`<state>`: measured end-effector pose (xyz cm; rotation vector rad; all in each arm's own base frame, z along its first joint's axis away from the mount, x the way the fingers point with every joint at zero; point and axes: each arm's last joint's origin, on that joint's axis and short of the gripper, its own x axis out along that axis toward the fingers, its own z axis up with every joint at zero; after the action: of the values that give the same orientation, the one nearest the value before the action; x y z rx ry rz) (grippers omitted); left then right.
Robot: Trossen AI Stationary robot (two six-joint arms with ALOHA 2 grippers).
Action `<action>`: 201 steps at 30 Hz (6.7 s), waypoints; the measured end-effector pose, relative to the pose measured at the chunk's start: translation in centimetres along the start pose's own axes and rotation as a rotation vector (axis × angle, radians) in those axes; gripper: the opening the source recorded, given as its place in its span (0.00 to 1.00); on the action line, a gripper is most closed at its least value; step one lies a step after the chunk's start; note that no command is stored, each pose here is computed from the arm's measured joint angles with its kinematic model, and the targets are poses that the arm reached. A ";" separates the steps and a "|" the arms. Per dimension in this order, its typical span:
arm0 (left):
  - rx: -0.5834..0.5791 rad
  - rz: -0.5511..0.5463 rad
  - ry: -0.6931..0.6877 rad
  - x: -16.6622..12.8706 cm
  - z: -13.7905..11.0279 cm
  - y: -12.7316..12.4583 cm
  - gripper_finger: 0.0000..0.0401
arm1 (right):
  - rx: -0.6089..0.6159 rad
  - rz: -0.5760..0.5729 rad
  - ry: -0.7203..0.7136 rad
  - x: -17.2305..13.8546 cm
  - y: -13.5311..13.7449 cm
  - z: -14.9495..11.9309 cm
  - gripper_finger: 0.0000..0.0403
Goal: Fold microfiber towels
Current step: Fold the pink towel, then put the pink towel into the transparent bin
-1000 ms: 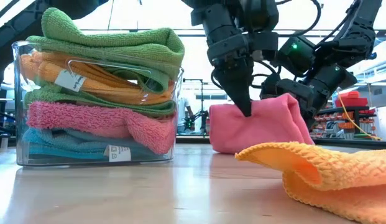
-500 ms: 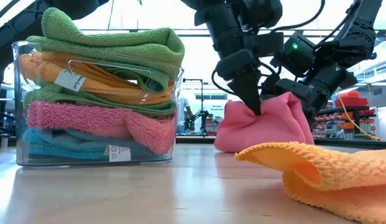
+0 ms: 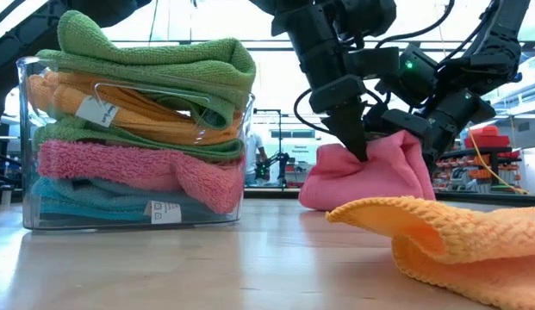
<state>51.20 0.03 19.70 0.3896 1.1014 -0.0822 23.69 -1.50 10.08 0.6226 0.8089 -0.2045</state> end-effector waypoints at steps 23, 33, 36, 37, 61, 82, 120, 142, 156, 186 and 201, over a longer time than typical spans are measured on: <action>-0.053 0.054 0.023 1.0 -0.1 -0.3 0.49 | 0.015 -0.063 -0.008 -3.6 -1.2 1.3 0.11; -0.042 0.036 0.054 1.2 -0.3 -0.9 0.44 | -0.005 0.014 -0.093 -7.4 -0.1 1.9 0.11; -0.053 0.031 0.077 1.2 -0.6 -0.7 0.44 | -0.054 0.097 -0.120 -8.4 1.4 1.7 0.11; -0.061 0.030 0.081 1.2 -0.7 -0.6 0.44 | -0.075 0.104 -0.115 -8.5 1.8 1.4 0.11; -0.077 0.014 0.146 0.3 -1.3 -0.4 0.43 | -0.228 -0.107 -0.076 -3.9 4.3 -2.2 0.11; -0.108 -0.220 0.006 -4.5 -0.4 -0.1 0.34 | -0.214 0.009 -0.229 -10.6 4.8 -1.1 0.11; -0.013 -0.232 0.083 -3.1 -1.0 -1.1 0.38 | 0.198 -0.304 -0.125 -14.2 -0.9 -2.4 0.11; 0.122 -0.049 0.035 -0.5 0.9 -4.7 0.79 | 0.232 -0.193 -0.276 -15.4 -2.3 0.0 0.11; 0.103 -0.071 0.122 3.4 -0.5 -4.7 0.85 | 0.393 0.080 -0.079 -13.6 -1.9 -0.9 0.11; -0.141 -0.175 0.129 -1.6 -1.2 -1.8 0.67 | 0.668 0.119 0.102 -4.9 -2.5 0.8 0.79; -0.033 -0.070 0.115 1.8 -2.5 -3.5 0.58 | 0.465 0.092 0.127 -5.1 -1.8 3.1 0.80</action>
<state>49.02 -2.18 16.24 0.3297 1.2282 -0.1041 21.34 -5.09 14.63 1.1178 0.8587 -0.2740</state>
